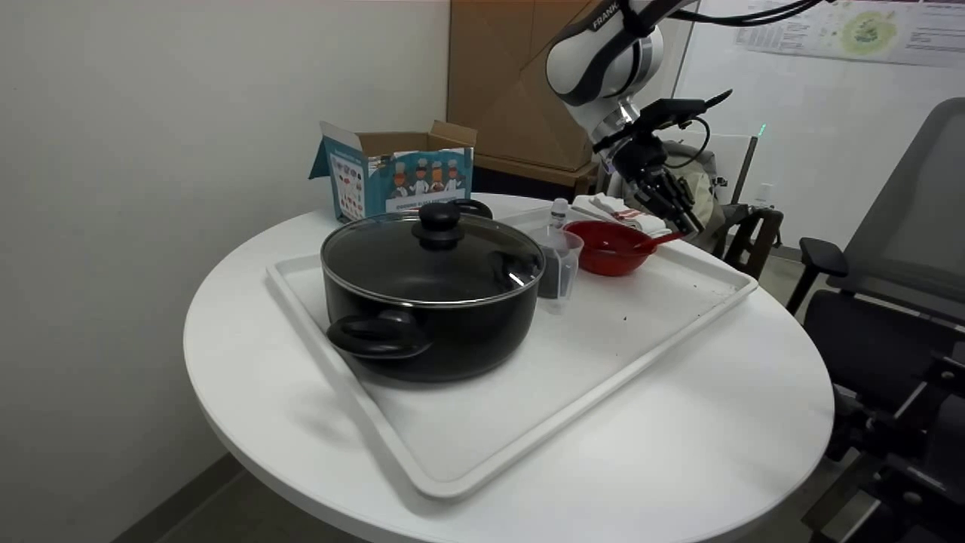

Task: Use the spoon to scoop some things from the bowl and put in the jug

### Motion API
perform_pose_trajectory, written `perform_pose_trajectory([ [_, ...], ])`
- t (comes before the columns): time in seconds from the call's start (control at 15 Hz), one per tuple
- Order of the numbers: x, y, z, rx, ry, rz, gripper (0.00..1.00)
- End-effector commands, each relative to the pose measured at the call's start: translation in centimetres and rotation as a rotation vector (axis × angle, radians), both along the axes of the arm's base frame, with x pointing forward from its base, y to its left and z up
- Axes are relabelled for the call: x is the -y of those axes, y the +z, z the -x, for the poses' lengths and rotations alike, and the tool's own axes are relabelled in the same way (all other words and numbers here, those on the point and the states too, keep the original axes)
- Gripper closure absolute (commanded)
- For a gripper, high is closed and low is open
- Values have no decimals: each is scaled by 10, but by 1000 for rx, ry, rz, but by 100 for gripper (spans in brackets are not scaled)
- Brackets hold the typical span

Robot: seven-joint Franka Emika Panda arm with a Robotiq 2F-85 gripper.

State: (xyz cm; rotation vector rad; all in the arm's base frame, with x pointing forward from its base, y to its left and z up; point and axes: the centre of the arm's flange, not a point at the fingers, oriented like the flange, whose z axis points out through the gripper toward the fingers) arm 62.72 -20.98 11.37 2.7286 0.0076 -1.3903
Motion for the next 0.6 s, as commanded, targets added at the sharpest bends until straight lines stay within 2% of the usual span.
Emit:
perform_pose_trajectory([
  [0.0,-3,-2,-5,-17,-11,-4,51],
  [0.27,-16,3,0,-8,6,-23,23],
  [0.47,-43,30,3,73,71,-18,2],
  [0.53,-52,41,4,120,92,12,0],
])
